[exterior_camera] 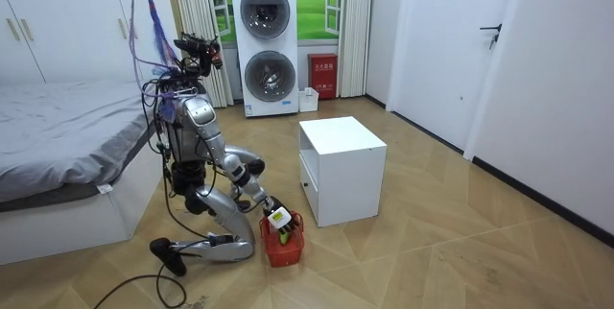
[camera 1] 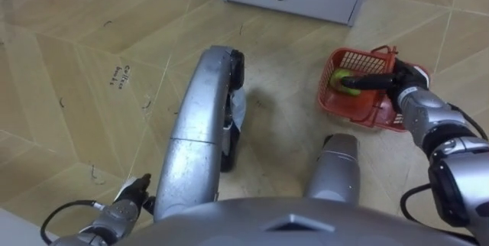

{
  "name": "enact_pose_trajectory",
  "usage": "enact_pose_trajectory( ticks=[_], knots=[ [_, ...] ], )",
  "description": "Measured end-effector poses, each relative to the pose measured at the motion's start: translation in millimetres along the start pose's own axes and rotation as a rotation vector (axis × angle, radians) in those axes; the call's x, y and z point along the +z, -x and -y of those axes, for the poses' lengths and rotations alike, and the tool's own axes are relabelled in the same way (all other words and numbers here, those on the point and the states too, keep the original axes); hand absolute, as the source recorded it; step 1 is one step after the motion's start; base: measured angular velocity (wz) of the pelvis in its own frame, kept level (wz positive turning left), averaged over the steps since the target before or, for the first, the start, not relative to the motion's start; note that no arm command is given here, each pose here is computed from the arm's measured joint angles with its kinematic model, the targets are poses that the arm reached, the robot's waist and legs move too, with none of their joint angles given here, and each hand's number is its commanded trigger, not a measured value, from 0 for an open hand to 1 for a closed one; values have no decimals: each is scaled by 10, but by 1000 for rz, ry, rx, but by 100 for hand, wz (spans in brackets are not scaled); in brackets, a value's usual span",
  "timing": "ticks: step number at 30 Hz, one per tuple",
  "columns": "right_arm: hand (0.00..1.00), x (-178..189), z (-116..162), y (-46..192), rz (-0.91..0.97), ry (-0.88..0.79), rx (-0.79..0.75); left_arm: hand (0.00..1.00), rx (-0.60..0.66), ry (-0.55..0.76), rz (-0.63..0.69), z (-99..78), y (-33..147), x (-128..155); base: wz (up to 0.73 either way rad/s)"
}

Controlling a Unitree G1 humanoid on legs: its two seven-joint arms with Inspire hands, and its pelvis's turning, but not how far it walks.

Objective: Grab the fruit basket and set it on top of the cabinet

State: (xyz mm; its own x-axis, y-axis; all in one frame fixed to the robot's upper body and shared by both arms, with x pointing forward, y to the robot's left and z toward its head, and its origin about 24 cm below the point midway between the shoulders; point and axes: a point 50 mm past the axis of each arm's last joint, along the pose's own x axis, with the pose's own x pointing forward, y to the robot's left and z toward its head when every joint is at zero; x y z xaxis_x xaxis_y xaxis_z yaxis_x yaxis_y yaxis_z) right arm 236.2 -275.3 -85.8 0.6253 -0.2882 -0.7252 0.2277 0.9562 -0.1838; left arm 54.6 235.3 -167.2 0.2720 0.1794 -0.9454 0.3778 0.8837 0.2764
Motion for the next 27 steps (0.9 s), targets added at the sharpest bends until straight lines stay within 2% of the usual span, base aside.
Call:
enact_pose_trajectory(
  ticks=[1,27],
  knots=[
    [100,-2,-1,0,-1,5,1,0,-3,0,1,3,0,1,0],
    [100,-75,6,1,-40,15,13,0,-44,-31,26,53,0,56,-1]
  ],
)
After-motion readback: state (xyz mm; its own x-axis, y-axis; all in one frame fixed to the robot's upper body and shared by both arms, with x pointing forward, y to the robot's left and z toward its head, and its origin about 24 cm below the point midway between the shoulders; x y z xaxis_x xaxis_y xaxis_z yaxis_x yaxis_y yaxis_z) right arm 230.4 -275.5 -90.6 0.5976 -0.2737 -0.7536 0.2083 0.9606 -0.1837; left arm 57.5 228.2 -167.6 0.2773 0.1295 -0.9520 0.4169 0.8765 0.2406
